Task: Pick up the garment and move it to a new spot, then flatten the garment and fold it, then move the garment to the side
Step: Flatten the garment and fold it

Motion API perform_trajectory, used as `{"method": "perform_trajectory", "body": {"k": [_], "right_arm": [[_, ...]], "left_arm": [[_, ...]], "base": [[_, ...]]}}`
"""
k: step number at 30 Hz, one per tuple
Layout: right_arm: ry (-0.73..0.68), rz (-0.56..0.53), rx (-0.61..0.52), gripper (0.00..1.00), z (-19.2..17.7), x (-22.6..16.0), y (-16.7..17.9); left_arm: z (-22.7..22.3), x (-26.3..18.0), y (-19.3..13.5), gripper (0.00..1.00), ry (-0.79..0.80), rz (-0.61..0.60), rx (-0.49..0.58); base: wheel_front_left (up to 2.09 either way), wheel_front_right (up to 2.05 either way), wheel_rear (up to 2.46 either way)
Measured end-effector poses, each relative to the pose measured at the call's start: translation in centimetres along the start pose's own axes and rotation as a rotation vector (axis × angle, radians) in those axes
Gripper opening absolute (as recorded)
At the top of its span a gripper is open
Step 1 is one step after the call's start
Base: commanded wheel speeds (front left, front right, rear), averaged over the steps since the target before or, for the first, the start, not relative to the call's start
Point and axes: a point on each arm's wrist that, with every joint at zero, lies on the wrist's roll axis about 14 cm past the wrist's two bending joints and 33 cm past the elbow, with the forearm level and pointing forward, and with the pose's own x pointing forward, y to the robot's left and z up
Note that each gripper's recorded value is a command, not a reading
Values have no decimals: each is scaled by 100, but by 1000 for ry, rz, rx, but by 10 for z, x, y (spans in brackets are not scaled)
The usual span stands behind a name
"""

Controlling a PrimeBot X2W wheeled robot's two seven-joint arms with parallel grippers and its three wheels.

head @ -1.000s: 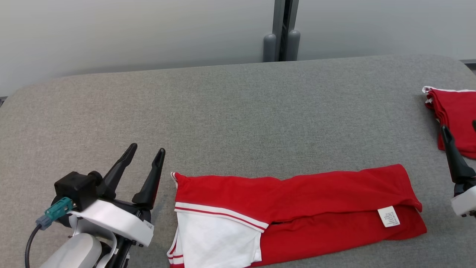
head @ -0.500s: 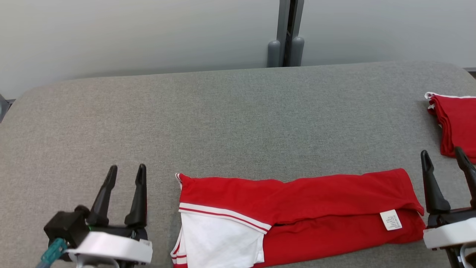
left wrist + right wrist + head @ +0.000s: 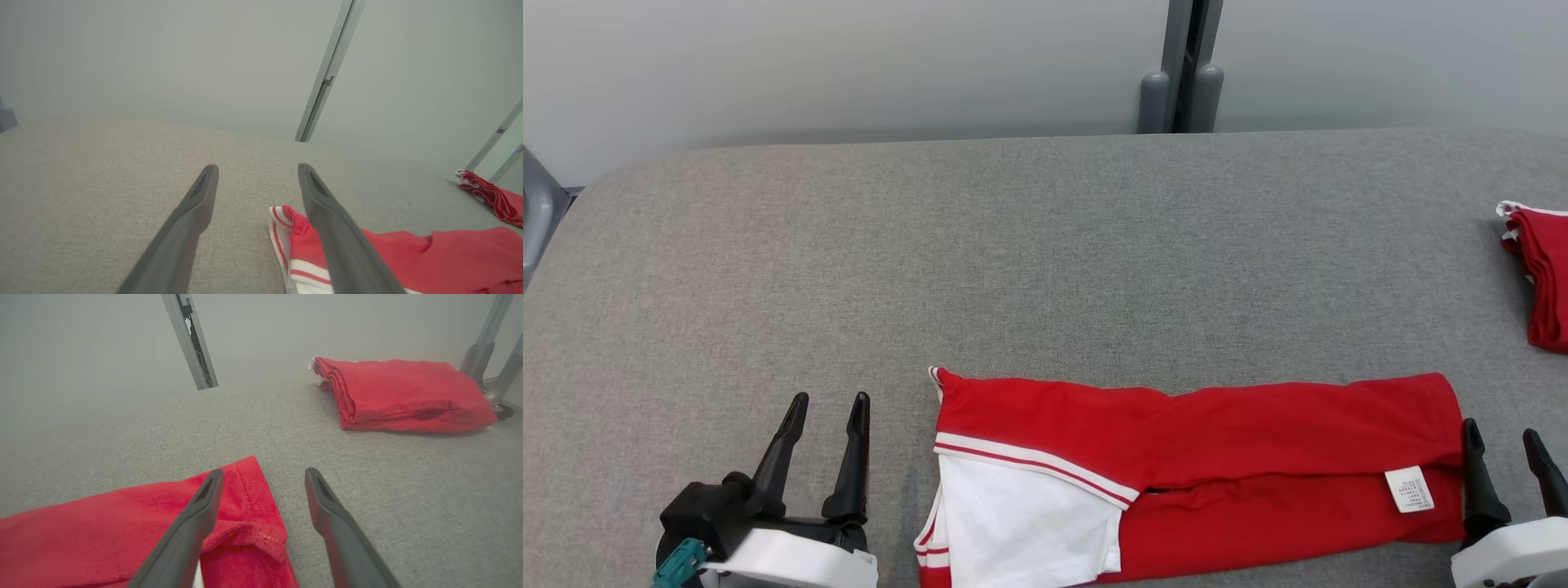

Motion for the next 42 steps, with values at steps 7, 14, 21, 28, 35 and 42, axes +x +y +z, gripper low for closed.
{"method": "perform_trajectory", "body": {"k": [7,14,21,28,35,42], "right_arm": [[121,-47,69,100,-36,9,-7],[229,-45,76,100,-67,4,-3],[237,-34,80,100,-69,1,1],[200,-29,48,0,-55,7,-5],[170,-90,51,0,-47,-2,-26],[144,-125,76,0,-41,-7,-34]], "left_arm": [[-7,0,4,100,20,15,11],[-4,-1,10,100,13,34,8],[-2,0,8,100,7,24,10],[-3,1,1,100,9,5,9],[-1,-1,1,100,2,4,0],[-1,-1,-3,100,0,-3,-8]], "base": [[0,0,0],[0,0,0],[0,0,0],[0,0,0],[0,0,0],[0,0,0]]}}
